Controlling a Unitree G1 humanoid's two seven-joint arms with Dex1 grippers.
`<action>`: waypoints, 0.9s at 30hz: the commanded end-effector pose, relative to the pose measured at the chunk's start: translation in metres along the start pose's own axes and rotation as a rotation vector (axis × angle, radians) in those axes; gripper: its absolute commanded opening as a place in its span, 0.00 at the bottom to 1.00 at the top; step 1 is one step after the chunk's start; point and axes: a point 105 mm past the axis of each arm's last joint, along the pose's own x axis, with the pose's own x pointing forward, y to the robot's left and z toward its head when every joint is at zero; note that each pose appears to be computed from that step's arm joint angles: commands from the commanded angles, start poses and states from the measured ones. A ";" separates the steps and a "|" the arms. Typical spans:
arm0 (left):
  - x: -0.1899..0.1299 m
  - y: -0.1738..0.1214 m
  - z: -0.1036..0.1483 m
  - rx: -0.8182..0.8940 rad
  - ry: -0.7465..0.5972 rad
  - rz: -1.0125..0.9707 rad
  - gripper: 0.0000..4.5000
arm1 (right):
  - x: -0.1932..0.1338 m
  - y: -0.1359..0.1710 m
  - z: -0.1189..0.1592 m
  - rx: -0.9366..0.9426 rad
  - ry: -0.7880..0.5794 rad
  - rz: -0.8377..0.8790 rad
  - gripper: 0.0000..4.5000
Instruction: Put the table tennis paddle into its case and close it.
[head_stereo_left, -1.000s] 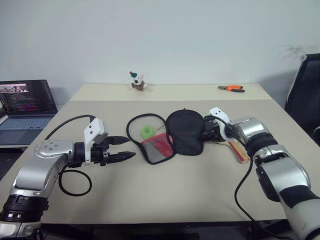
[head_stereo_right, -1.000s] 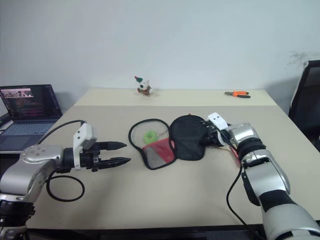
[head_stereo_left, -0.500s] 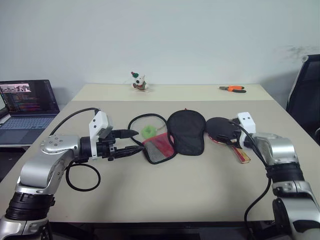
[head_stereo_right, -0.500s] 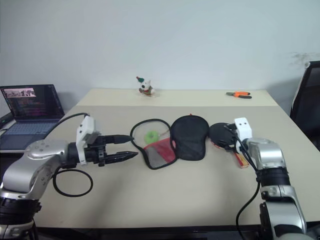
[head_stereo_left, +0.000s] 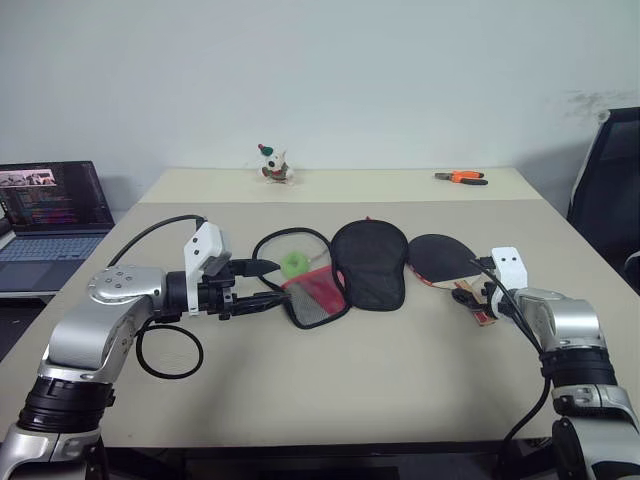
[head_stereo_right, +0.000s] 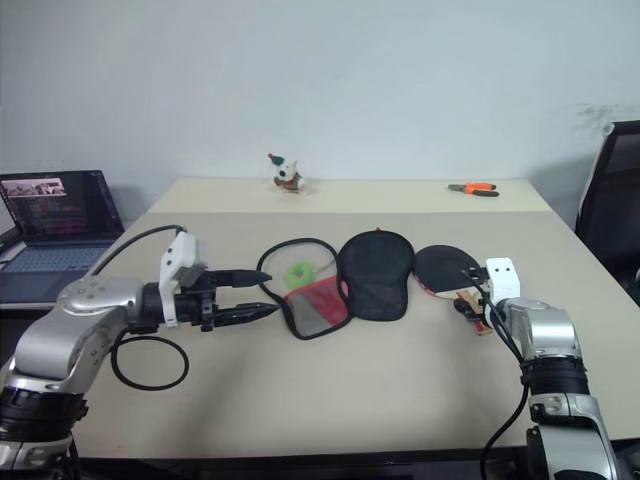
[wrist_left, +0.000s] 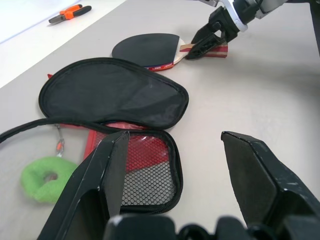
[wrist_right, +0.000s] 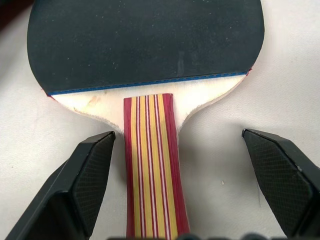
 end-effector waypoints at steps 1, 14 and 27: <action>-0.001 0.001 0.010 0.047 -0.018 0.003 0.71 | 0.005 -0.003 -0.002 0.004 0.009 -0.014 0.86; -0.014 0.003 0.006 0.030 -0.009 0.055 0.71 | 0.001 -0.015 0.024 0.073 -0.101 -0.145 0.24; -0.039 0.014 0.000 0.002 -0.004 0.180 0.71 | -0.038 0.124 0.063 0.121 -0.247 0.196 0.24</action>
